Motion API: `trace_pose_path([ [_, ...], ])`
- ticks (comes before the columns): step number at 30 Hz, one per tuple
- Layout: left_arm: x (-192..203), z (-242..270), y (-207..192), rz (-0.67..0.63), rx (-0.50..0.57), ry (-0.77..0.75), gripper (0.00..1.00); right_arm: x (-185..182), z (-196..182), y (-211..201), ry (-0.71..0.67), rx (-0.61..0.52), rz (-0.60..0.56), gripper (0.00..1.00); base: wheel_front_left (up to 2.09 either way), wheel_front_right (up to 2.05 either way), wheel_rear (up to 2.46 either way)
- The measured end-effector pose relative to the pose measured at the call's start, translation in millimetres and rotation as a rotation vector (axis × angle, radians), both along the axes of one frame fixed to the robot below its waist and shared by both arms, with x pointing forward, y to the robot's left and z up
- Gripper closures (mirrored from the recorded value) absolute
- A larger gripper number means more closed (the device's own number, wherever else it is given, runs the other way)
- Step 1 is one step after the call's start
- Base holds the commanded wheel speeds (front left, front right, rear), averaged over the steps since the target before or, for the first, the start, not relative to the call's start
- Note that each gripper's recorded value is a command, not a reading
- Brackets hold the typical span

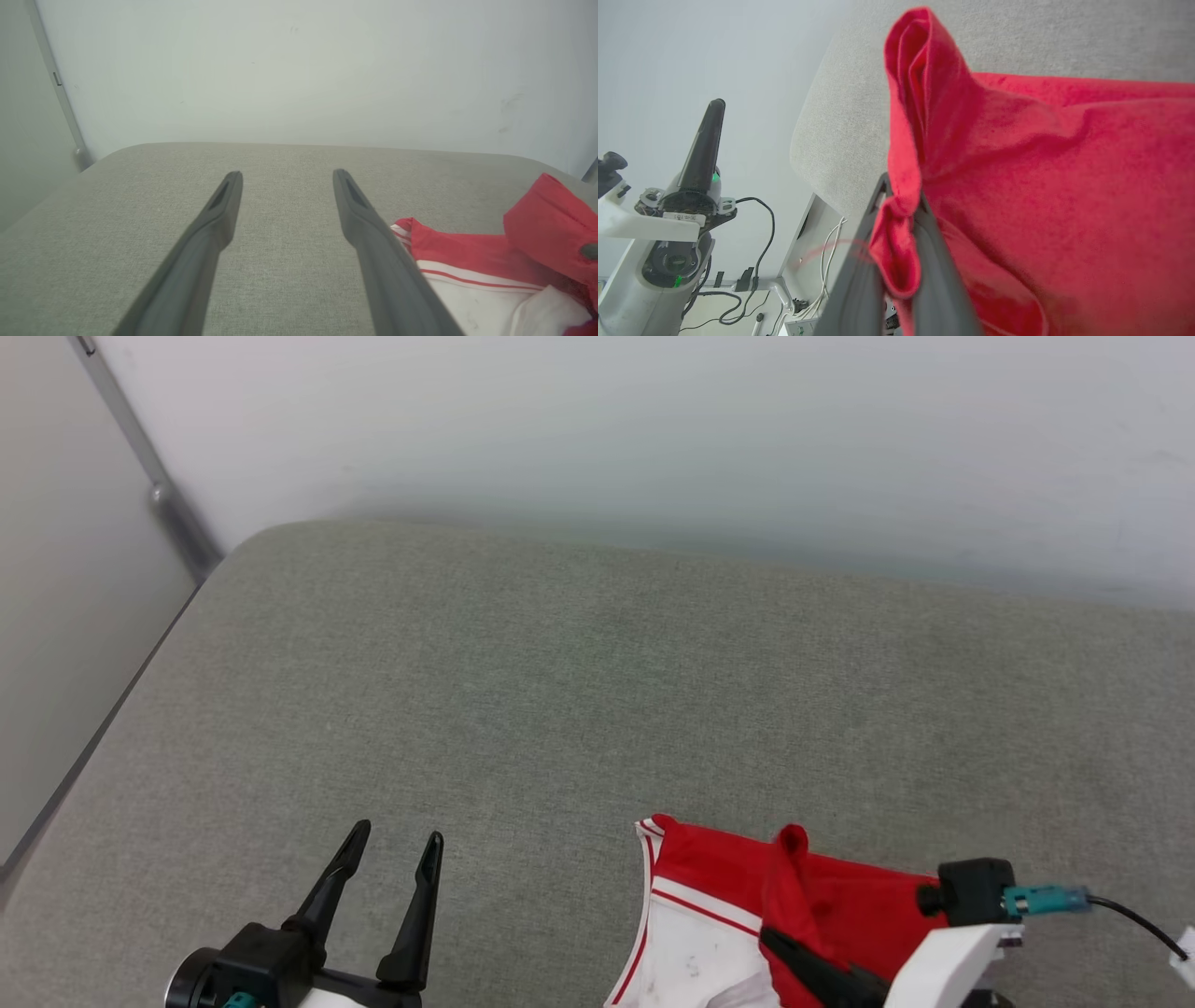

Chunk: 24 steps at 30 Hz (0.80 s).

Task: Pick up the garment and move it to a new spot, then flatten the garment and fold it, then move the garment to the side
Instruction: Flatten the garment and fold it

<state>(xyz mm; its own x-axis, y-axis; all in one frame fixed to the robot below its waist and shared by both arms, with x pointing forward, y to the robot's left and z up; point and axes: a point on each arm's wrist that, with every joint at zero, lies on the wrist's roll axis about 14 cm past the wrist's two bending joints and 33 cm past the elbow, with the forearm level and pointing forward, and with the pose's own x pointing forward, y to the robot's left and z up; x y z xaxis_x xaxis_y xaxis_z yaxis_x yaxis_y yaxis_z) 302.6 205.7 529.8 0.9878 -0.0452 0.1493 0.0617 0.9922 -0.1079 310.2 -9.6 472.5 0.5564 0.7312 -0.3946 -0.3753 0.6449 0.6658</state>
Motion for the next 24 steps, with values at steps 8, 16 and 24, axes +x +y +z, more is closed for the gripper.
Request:
trace_pose_path([
  [8,0,-2,5,0.023,-0.003,0.008,0.0,17,-18,25,0.028,0.036,0.013,1.0,0.0,0.0,0.0],
  [16,-1,-5,7,0.037,-0.009,0.017,0.0,16,-36,45,0.063,0.029,0.047,0.0,0.0,0.0,0.0],
  [24,2,0,8,0.031,-0.005,0.001,0.0,20,-14,53,0.005,0.067,0.058,0.0,0.0,0.0,0.0],
])
